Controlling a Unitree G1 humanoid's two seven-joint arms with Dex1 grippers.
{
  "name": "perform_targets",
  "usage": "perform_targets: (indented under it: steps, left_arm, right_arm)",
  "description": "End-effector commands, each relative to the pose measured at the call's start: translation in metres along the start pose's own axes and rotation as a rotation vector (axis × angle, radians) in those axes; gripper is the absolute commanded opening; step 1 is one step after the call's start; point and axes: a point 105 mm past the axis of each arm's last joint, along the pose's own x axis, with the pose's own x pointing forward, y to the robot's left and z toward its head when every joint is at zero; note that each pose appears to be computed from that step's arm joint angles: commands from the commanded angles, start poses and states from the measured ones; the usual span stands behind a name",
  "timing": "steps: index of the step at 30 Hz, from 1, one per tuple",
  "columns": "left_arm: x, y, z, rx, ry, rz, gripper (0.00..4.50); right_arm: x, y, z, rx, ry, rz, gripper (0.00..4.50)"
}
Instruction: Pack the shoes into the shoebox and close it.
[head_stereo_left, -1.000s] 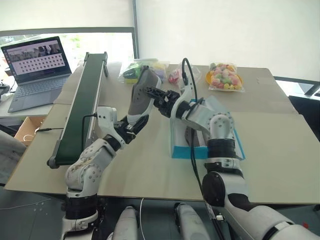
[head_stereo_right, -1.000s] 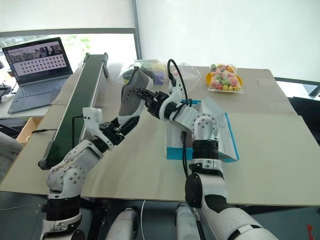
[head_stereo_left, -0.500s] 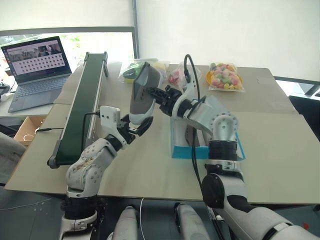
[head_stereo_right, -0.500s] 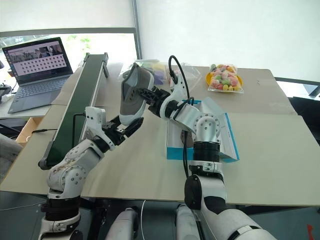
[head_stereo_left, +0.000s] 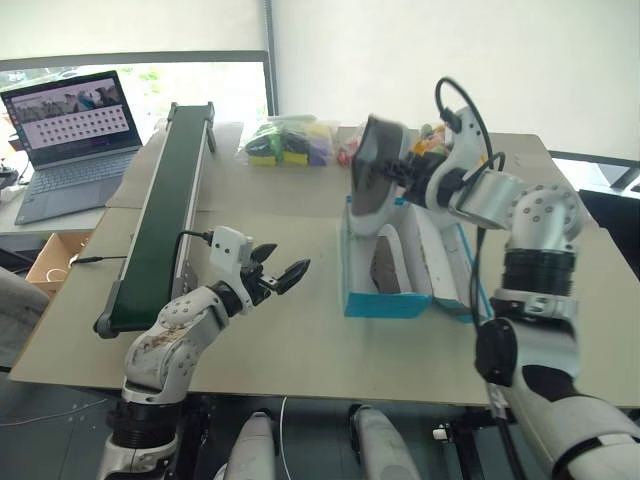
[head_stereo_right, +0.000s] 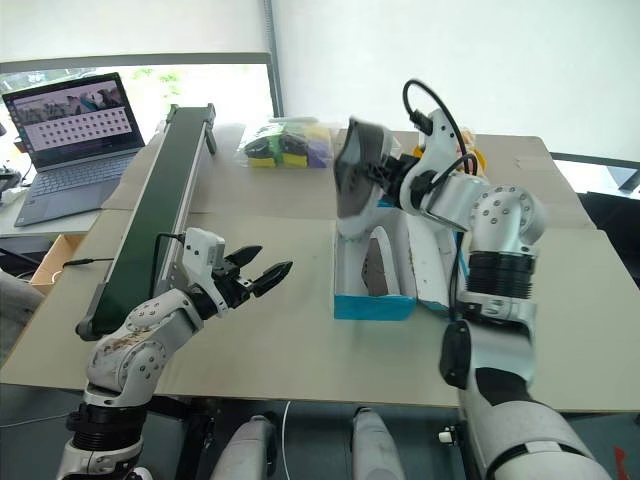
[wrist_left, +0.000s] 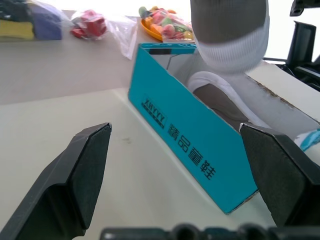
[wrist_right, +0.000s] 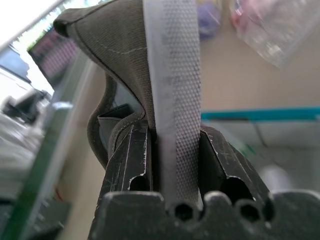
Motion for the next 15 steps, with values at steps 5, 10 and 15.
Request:
perform_targets:
  steps: [5, 10, 15]
  left_arm:
    - [0.0, -0.007, 0.006, 0.032, -0.034, -0.025, 4.39]
    - [0.0, -0.007, 0.005, 0.031, -0.035, -0.017, 4.39]
    - [0.0, -0.007, 0.003, 0.026, -0.034, -0.008, 4.39]
  right_arm:
    - [0.006, -0.02, -0.043, -0.019, 0.21, -0.112, 1.37]
    - [0.019, -0.031, -0.068, -0.018, 0.278, -0.169, 1.37]
    - [0.035, -0.033, -0.076, -0.028, 0.302, -0.202, 1.37]
